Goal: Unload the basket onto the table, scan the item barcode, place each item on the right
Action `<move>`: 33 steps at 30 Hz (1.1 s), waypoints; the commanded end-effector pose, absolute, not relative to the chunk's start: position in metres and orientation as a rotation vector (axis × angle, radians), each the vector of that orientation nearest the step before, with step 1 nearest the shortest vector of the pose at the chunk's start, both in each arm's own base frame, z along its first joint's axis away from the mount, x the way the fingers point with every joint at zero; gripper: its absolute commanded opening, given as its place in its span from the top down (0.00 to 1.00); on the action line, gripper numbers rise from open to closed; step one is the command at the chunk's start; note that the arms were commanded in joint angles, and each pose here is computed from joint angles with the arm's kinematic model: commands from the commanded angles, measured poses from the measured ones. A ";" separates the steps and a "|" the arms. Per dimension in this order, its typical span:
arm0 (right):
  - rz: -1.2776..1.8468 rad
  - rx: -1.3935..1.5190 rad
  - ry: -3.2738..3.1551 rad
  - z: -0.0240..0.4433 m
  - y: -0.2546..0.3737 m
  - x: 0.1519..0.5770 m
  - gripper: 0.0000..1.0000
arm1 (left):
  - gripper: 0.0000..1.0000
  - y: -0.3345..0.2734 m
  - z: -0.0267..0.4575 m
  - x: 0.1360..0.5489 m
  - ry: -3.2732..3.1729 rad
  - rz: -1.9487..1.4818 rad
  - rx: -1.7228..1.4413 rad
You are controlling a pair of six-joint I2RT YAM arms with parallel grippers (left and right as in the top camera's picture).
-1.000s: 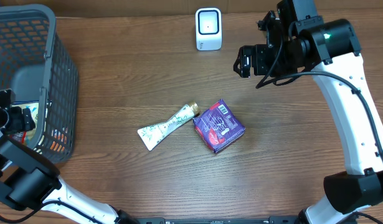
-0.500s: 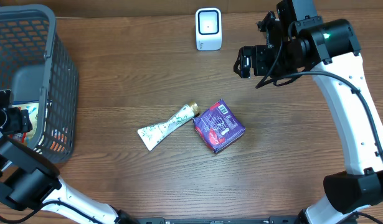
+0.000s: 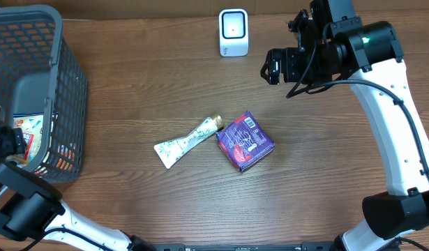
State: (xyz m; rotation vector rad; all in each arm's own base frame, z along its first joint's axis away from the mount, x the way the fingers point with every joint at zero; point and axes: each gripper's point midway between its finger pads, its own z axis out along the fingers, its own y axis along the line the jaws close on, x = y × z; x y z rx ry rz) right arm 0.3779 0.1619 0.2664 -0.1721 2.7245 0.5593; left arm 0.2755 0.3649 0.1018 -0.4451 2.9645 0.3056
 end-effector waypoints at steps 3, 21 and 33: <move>0.560 -0.185 2.698 0.274 0.163 0.379 0.00 | 0.20 0.355 0.073 0.277 3.010 0.179 -0.411; 0.562 -0.187 2.687 0.275 0.164 0.382 0.00 | 0.96 0.341 0.045 0.280 3.055 0.061 -0.461; 0.559 -0.184 2.704 0.273 0.163 0.378 0.00 | 0.96 0.313 0.139 0.370 2.801 0.002 -0.505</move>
